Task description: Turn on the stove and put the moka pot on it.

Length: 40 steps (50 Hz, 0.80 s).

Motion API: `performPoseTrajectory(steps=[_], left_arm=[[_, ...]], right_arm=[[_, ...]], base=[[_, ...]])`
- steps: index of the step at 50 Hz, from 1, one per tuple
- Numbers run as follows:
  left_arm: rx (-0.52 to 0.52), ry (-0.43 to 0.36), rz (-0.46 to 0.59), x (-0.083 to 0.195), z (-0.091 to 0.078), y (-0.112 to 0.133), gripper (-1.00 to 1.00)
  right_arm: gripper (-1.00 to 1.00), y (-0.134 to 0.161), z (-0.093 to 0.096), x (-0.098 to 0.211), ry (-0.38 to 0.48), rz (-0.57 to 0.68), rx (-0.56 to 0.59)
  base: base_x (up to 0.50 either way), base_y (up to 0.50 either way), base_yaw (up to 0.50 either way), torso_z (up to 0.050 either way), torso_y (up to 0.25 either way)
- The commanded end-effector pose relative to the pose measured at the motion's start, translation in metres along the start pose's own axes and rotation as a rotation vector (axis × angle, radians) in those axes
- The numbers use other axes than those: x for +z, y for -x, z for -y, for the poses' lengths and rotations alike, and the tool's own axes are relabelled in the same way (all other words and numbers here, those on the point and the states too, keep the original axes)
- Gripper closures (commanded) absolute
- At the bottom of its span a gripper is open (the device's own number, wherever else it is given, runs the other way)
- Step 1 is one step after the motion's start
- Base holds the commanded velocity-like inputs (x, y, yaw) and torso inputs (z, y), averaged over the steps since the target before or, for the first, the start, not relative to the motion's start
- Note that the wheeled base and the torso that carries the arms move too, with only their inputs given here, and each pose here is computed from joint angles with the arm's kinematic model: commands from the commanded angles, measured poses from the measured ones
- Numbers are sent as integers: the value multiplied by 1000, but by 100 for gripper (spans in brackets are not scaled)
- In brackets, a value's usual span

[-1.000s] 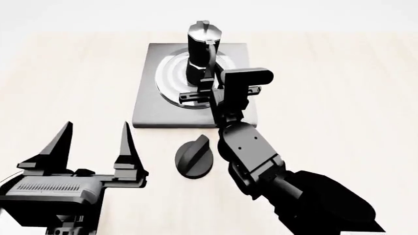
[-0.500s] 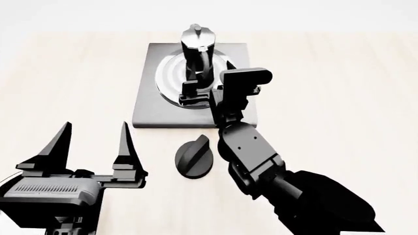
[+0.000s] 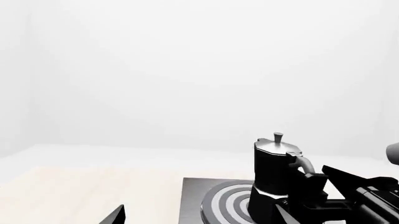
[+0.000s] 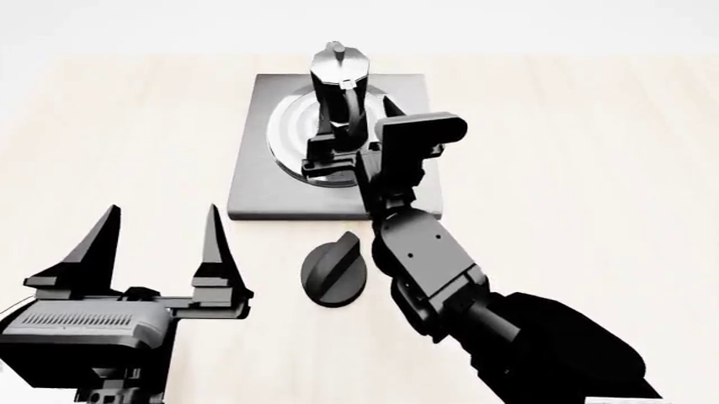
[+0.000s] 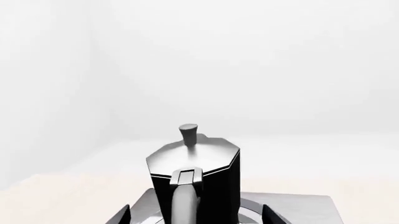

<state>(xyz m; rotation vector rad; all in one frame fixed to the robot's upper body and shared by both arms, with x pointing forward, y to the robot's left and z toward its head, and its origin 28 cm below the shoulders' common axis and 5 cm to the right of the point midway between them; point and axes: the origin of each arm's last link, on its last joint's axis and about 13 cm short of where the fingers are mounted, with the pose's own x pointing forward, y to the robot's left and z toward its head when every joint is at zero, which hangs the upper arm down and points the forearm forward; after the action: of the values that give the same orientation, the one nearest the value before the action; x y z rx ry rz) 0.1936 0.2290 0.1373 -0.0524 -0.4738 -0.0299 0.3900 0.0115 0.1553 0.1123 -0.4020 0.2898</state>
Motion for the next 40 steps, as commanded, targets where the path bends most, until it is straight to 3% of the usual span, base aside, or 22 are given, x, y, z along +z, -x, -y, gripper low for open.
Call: performPoseTrajectory(steps=[1,10,15,25,37,40], left_arm=[[1,-38,23,12,1,-10,-100],[-5,-76,125,44,6,-37,-100],[-13,-135,208,70,11,-50,-100],[-13,-196,329,114,12,-59,-100],[-23,-226,439,145,12,-59,-100],[-24,-225,450,146,11,-58,-100]], right_arm=[[-100,-2,-3,19,-30,86,34],[-100,16,-13,90,-52,247,81],[-100,30,-16,122,-49,324,117],[-100,56,-12,184,-29,472,103],[-100,87,-1,246,95,640,25],[-100,94,5,250,170,663,-3]], base=[[0,0,0,0,0],[0,0,0,0,0],[0,0,0,0,0],[0,0,0,0,0],[0,0,0,0,0],[0,0,0,0,0]])
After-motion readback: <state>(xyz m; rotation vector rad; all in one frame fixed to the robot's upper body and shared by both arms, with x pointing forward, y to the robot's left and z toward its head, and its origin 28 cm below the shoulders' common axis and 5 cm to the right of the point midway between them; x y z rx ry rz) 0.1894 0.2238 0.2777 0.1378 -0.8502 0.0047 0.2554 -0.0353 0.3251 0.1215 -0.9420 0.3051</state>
